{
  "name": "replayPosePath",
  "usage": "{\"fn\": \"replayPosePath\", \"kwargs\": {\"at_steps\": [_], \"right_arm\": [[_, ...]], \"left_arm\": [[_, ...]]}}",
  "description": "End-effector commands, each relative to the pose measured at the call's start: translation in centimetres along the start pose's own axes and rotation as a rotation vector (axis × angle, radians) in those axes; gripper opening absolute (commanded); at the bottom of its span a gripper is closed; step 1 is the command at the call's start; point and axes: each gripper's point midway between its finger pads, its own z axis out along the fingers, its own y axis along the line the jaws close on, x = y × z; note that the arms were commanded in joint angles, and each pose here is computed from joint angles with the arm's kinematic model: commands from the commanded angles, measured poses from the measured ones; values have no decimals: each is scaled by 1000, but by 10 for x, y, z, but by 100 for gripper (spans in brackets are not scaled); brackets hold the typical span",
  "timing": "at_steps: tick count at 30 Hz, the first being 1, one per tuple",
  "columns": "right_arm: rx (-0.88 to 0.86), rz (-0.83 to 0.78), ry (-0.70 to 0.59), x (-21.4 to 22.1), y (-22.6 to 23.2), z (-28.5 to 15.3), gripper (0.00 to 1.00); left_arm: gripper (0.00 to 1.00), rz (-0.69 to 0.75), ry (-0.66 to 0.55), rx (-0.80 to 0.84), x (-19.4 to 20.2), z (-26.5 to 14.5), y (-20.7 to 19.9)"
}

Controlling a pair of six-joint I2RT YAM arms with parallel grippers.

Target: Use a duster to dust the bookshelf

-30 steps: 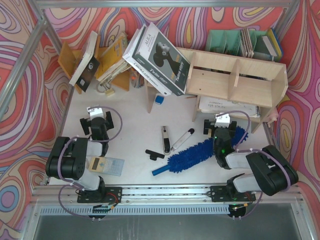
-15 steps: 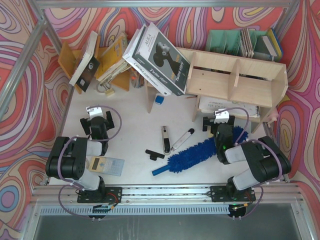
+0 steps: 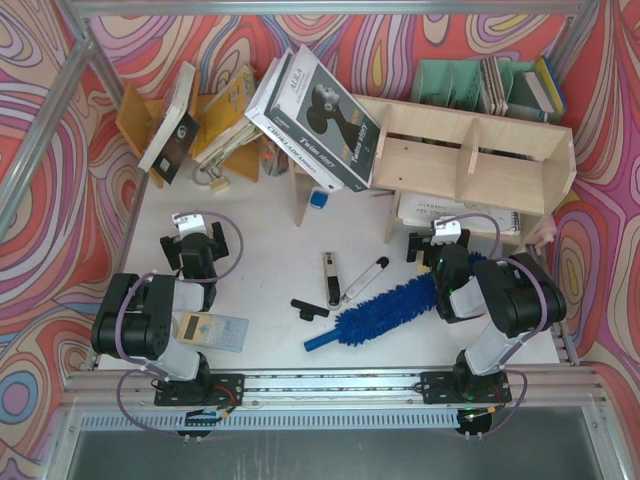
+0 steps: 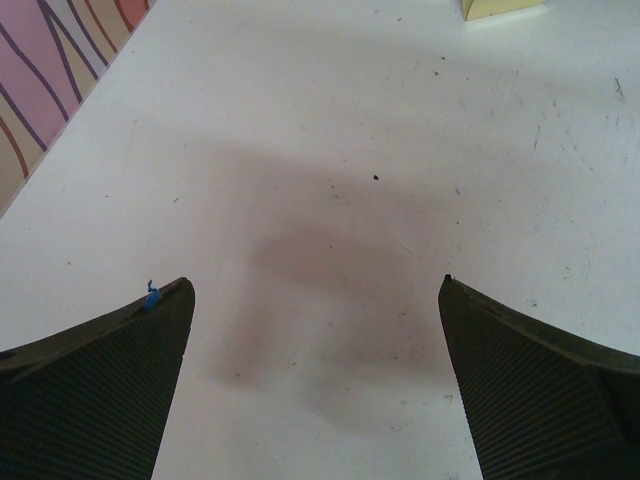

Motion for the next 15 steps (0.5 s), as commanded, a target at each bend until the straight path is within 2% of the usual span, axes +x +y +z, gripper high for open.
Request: {"fn": "replayPosePath", "kwargs": {"at_steps": [1, 15], "right_arm": [[-20, 28, -46, -14, 3, 9, 99], [3, 32, -28, -12, 0, 13, 99]], "left_arm": [[98, -20, -11, 6, -5, 2, -2], [98, -20, -11, 6, -5, 2, -2]]}}
